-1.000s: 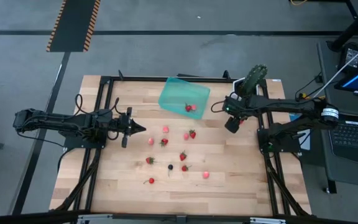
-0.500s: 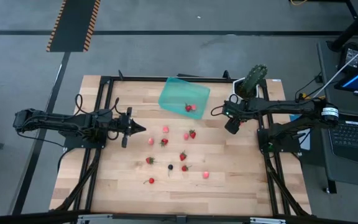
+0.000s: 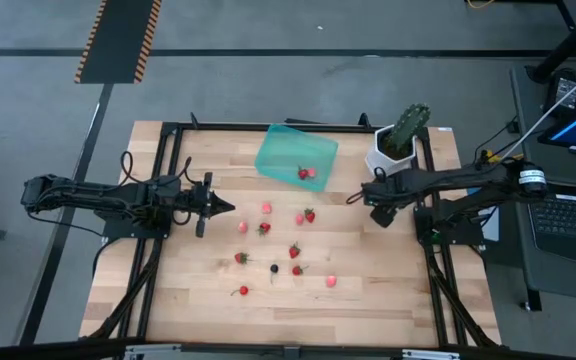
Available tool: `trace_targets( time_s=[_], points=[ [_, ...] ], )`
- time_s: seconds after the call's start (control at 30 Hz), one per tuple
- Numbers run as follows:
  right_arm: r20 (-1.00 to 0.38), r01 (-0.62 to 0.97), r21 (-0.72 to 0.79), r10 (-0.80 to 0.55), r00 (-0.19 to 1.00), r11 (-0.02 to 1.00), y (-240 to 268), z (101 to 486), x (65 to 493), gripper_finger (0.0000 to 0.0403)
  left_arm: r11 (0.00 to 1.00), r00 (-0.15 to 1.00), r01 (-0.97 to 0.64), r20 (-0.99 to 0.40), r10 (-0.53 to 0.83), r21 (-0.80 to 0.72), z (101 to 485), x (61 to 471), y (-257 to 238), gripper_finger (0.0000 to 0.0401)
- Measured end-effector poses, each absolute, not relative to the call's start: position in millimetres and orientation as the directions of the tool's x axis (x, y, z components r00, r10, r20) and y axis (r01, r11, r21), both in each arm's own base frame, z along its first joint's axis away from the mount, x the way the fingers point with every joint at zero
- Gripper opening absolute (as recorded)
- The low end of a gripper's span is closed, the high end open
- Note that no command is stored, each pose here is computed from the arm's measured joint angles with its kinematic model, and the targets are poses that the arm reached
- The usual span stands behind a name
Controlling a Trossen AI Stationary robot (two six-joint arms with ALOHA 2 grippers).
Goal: Pick and placing Produce into tupperware
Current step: Put the red cherry into the light blue bin
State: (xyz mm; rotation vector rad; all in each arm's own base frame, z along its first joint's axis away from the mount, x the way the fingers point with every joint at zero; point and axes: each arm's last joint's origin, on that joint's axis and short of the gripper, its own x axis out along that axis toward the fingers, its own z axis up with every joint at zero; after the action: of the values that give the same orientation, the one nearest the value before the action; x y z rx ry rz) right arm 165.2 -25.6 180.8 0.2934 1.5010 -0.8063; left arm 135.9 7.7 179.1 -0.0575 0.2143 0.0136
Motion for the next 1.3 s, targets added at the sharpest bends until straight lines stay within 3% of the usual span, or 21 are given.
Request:
trace_targets(
  time_s=[0.43, 0.93, 1.3],
  points=[
    [-0.970, 0.650, -0.218, -0.236, -0.061, 0.728, -19, 180, 171, 0.0232, 0.998, 0.977, -0.019, -0.212, 0.007, -0.055, 179, 136, 8, 0.0000],
    [-0.934, 0.671, -0.288, -0.355, -0.040, 0.684, -23, 180, 173, 0.0232, 0.998, 0.977, -0.019, -0.213, 0.007, -0.055, 179, 136, 8, 0.0000],
    [-0.919, 0.693, -0.309, -0.392, -0.041, 0.652, -27, 137, 155, 0.0232, 0.998, 0.977, -0.019, -0.213, 0.007, -0.055, 179, 136, 8, 0.0000]
  ],
)
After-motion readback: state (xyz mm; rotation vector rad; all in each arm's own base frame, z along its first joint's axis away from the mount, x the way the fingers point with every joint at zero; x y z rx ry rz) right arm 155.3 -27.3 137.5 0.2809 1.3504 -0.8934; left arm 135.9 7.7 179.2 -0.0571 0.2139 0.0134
